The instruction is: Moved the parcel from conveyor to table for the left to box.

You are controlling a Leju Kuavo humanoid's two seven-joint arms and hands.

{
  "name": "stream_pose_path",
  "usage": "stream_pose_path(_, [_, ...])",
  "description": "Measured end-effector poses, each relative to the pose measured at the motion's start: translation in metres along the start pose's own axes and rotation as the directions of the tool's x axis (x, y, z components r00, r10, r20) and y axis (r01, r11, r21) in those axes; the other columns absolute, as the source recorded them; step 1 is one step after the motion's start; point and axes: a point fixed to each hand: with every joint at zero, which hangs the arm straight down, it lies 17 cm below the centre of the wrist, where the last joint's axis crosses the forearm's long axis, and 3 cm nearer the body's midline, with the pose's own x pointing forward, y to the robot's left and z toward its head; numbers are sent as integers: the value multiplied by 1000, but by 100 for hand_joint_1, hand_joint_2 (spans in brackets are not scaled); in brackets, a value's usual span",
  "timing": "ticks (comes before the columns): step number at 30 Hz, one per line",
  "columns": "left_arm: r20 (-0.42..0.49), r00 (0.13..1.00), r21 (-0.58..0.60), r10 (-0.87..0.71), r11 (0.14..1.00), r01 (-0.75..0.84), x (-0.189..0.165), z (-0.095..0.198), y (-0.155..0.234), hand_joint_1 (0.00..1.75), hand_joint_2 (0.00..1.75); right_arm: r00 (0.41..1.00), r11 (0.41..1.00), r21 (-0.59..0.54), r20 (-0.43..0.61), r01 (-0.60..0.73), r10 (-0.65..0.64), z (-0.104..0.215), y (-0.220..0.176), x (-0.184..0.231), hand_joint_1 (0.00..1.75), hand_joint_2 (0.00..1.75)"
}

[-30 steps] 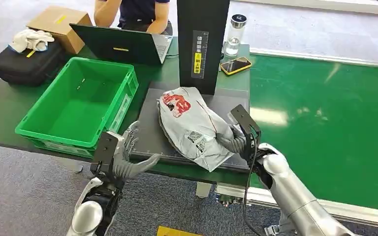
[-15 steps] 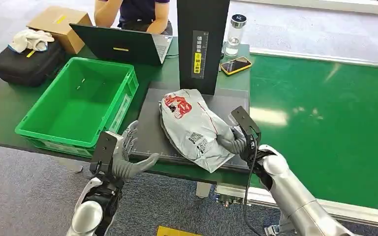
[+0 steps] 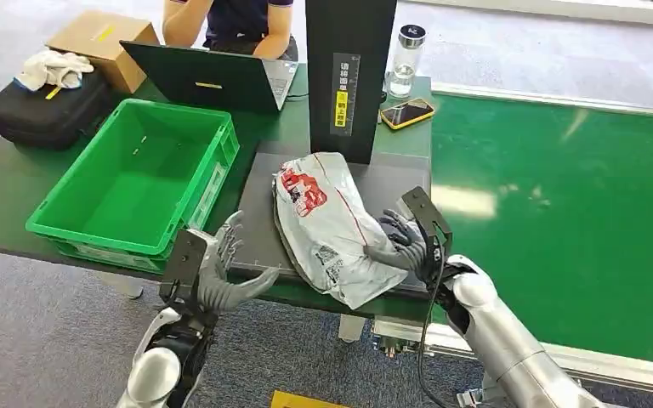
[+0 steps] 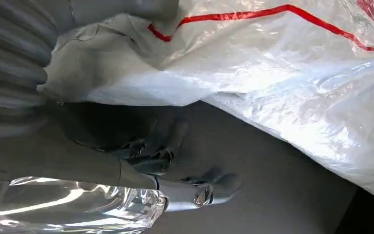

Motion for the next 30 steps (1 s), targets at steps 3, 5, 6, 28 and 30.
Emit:
stream_pose_path(3, [0,1000,2,0,1000,0,0,0,1,0,175,1000,1000,-14,4,-2,2,-1,-3,1,0,175])
stream_pose_path(5, [0,1000,3,0,1000,0,0,0,1,0,175,1000,1000,-21,14,-5,5,-1,-4,3,0,175])
stream_pose_path(6, [0,1000,3,0,1000,0,0,0,1,0,175,1000,1000,-28,23,-8,9,-2,-6,5,0,175])
stream_pose_path(28, [11,1000,-13,-19,1000,19,-1,3,-2,0,175,867,918,-350,498,186,15,55,-151,155,0,175])
stream_pose_path(30, [14,1000,-20,-20,1000,21,0,3,-3,0,175,841,900,-396,537,182,66,74,-161,163,0,175])
